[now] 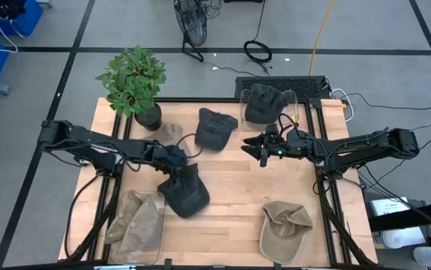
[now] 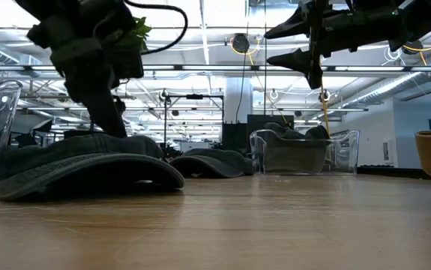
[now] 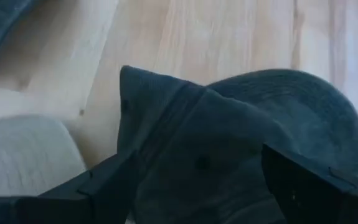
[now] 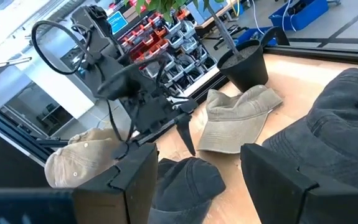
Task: Pick & Place hat
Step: Put the black cap into the top transparent bin
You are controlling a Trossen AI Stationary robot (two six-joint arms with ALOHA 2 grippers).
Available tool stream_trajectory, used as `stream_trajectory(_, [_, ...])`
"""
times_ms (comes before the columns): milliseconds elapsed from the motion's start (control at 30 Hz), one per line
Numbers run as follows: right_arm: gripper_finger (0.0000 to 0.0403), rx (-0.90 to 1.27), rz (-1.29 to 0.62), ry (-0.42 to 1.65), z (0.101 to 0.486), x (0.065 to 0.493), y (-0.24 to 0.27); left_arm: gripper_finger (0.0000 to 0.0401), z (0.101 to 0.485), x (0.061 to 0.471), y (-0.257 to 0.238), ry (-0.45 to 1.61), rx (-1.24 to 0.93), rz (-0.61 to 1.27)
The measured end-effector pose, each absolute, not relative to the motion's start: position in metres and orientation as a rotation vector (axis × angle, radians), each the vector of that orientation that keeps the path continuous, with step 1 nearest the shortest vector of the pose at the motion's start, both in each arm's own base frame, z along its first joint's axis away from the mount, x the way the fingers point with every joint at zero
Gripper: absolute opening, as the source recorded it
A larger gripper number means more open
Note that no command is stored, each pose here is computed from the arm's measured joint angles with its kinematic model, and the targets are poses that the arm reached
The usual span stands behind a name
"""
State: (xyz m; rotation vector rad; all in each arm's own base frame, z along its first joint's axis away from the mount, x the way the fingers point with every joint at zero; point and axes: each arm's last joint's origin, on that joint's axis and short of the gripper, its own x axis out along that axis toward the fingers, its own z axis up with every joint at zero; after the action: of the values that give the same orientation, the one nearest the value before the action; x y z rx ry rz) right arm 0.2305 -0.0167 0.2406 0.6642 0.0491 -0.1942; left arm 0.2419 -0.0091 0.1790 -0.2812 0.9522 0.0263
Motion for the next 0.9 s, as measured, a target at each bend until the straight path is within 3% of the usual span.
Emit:
stream_trajectory(367, [0.0212, 0.372, -0.121, 0.094, 0.24, 0.231, -0.003, 0.0276, 0.154, 0.249, -0.008, 1.063, -0.227, 0.053])
stream_trajectory(533, [0.0212, 0.335, -0.1, 0.099, 0.24, 0.231, 0.002, 0.0239, 0.142, 0.253, -0.008, 1.094, -0.25, 0.084])
stream_trajectory(667, [0.0212, 0.268, -0.096, 0.102, 0.24, 0.231, 0.002, 0.0178, 0.137, 0.258, -0.009, 1.076, -0.269, 0.093])
stream_trajectory(900, [0.0212, 0.194, -0.093, 0.106, 0.241, 0.229, 0.002, 0.0016, 0.153, 0.273, -0.009, 1.002, -0.267, 0.08])
